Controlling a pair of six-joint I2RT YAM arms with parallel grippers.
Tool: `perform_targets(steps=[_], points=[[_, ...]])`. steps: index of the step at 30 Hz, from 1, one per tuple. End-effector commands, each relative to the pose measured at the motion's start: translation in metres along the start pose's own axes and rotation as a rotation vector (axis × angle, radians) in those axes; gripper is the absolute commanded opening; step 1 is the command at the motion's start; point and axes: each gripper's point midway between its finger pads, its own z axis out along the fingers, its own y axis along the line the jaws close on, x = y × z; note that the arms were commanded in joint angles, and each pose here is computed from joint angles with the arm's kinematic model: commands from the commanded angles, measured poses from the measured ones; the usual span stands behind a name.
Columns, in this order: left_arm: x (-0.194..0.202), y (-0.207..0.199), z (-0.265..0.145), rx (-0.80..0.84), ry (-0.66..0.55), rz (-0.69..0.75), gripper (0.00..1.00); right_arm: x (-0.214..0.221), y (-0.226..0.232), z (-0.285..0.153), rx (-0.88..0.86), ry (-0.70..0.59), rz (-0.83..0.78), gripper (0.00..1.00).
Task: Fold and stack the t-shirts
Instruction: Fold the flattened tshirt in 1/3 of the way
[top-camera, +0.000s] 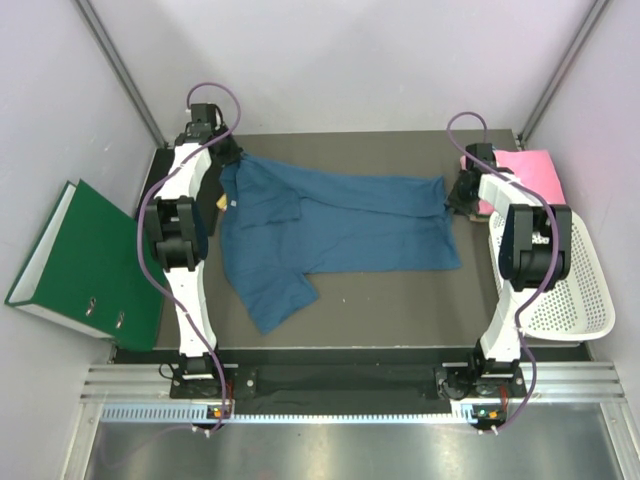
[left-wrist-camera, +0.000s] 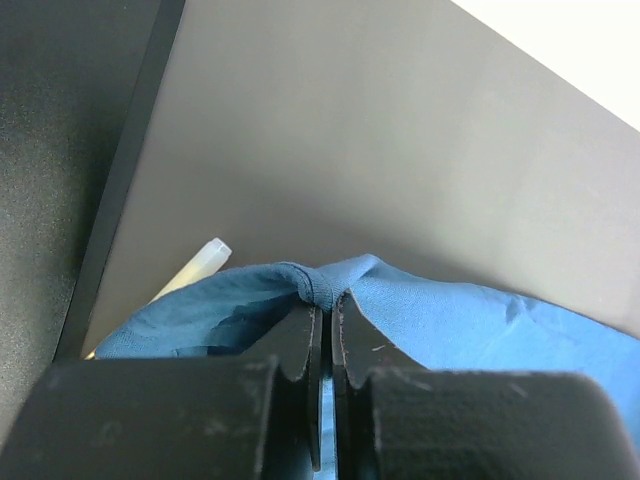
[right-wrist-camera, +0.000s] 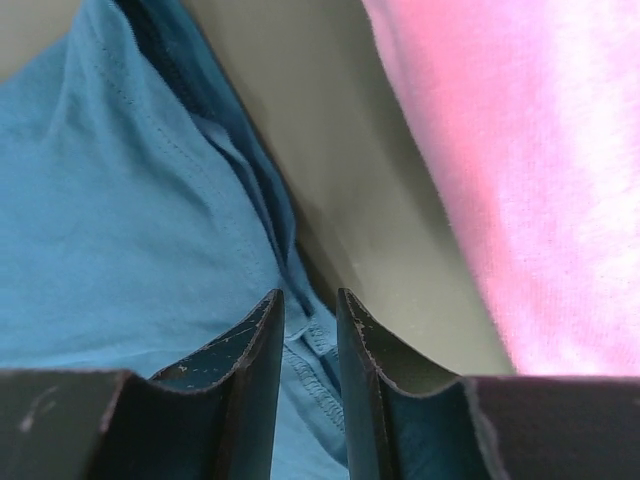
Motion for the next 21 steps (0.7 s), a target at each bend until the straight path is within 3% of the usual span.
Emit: perform_targets(steps=[1,10,12,15,21], points=[[-0.008,-0.002,-0.005,0.016,-0.019,0.011,0.0,-0.012,0.012,-0.006,-0.058,-0.026,0.03,0.28],[-0.004,-0.002,-0.004,0.023,-0.01,0.017,0.0,0.001,0.032,-0.041,-0.219,-0.031,0.242,0.3],[-0.003,-0.001,-0.003,0.023,-0.007,0.015,0.0,0.008,0.037,-0.042,-0.263,-0.025,0.28,0.44],[-0.003,-0.001,-0.004,0.025,-0.009,0.021,0.0,0.015,0.038,-0.039,-0.28,-0.015,0.333,0.51],[0.0,-0.001,-0.001,0.03,-0.004,0.024,0.0,0.024,0.033,-0.026,-0.273,-0.016,0.387,0.49]])
